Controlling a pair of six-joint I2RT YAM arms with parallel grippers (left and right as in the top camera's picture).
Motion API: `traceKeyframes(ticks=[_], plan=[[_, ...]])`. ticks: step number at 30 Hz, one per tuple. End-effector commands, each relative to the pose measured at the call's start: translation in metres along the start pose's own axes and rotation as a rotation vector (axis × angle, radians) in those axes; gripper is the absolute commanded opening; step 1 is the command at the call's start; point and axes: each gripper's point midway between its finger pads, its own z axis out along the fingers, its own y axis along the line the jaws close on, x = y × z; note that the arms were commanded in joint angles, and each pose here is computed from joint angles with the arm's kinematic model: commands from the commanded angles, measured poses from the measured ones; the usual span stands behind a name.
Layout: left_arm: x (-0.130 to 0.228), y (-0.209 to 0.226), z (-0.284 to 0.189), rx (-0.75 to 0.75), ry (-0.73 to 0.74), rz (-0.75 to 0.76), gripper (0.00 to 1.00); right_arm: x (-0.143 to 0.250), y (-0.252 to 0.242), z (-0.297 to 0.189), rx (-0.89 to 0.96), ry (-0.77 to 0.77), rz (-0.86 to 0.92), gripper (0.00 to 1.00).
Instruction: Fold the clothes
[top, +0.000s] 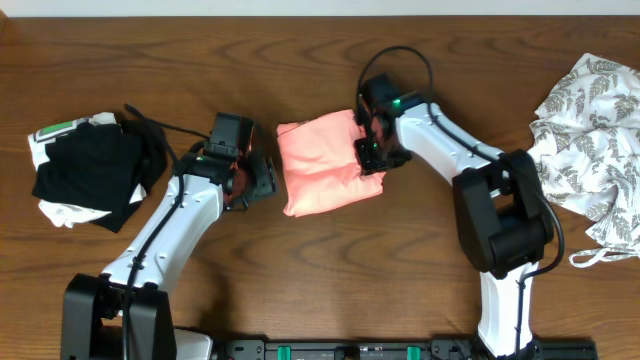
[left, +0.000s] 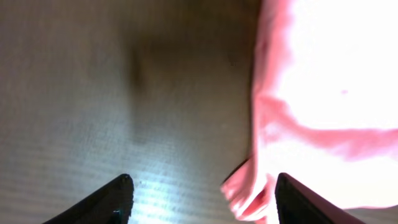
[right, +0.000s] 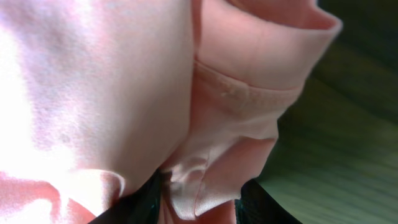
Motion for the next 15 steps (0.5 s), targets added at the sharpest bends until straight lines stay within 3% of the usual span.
traceKeyframes(ticks=[1,5,15], plan=[[-0.006,-0.004,0.001,0.028,-0.024,0.086,0.75,0.015,-0.003,0.012,0.02,0.051,0.037,0.34],[-0.01,-0.019,0.0,0.109,-0.038,0.181,0.78,0.012,-0.014,0.007,0.037,0.041,0.056,0.32],[-0.021,0.002,-0.001,0.085,-0.048,0.117,0.78,-0.028,-0.015,-0.072,0.005,-0.187,0.045,0.38]])
